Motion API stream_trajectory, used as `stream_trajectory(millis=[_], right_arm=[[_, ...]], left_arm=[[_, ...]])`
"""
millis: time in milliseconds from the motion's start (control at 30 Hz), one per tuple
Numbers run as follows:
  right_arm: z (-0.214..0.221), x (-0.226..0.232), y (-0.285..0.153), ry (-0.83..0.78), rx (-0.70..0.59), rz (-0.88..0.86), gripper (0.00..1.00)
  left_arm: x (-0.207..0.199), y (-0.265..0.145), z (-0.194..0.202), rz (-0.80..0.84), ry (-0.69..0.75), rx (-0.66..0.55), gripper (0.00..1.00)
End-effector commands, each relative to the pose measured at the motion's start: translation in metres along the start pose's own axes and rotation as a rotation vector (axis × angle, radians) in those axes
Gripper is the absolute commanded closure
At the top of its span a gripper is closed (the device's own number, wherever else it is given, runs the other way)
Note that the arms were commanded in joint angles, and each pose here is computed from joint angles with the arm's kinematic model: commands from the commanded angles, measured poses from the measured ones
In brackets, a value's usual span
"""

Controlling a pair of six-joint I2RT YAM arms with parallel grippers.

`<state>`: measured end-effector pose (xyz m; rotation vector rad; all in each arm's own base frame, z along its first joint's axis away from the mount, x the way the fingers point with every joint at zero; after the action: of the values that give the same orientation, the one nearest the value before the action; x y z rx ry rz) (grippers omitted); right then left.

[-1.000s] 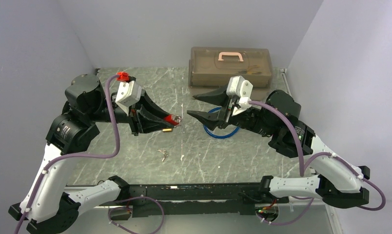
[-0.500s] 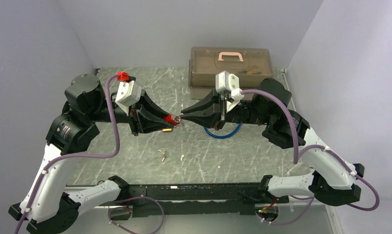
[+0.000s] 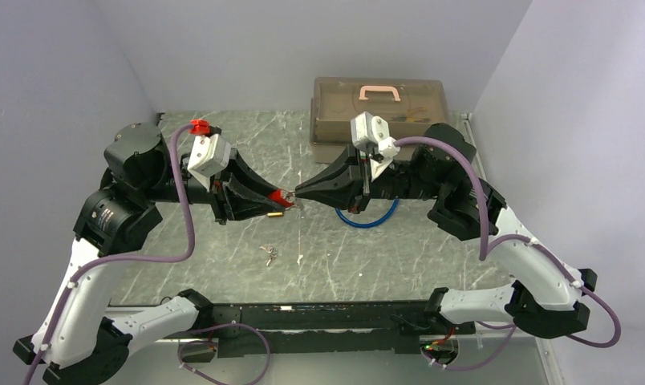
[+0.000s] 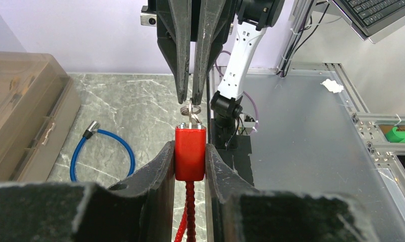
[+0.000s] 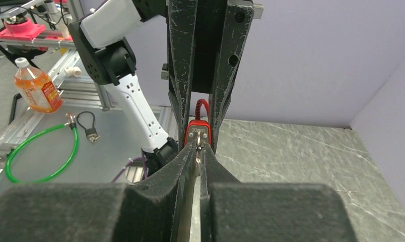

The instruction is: Unlock with the key

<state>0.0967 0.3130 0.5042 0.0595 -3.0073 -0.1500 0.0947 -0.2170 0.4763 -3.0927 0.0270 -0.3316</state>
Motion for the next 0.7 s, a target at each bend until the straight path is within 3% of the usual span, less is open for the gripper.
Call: stream_trajectory(millis=[0,167,267,667], right_arm=[[-0.028,0.010,-0.002,-0.037,-0.078,-0.038,0.90],[-0.023,0.009,0.002,-0.022,-0.059,-0.047,0.92],[-0.021,0.006,0.003,-0.017,-0.054,-0.040,1.00],[0.009,-0.004,0.007,0.044,0.031,-0.022,1.00]], left_arm=[[-0.004,-0.002,-0.015,0.014,0.058,-0.045,1.00],[-0.004,-0.003,-0.016,0.013,0.061,-0.046,1.00],[-0.003,-0.002,-0.016,0.015,0.060,-0.047,1.00],[-0.003,-0.004,-0.024,0.007,0.084,-0.060,1.00]])
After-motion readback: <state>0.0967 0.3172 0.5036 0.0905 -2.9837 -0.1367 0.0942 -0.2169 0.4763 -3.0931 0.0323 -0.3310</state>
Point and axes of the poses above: each gripper's point midway between its finger pads, its own y axis out along the fingers, its own x axis along the line the jaws close on, z = x × y, the point moved 2 cm from there along -y, back along the fingers, and after that the axes turned 13 degrees about y, right-handed, at the moved point
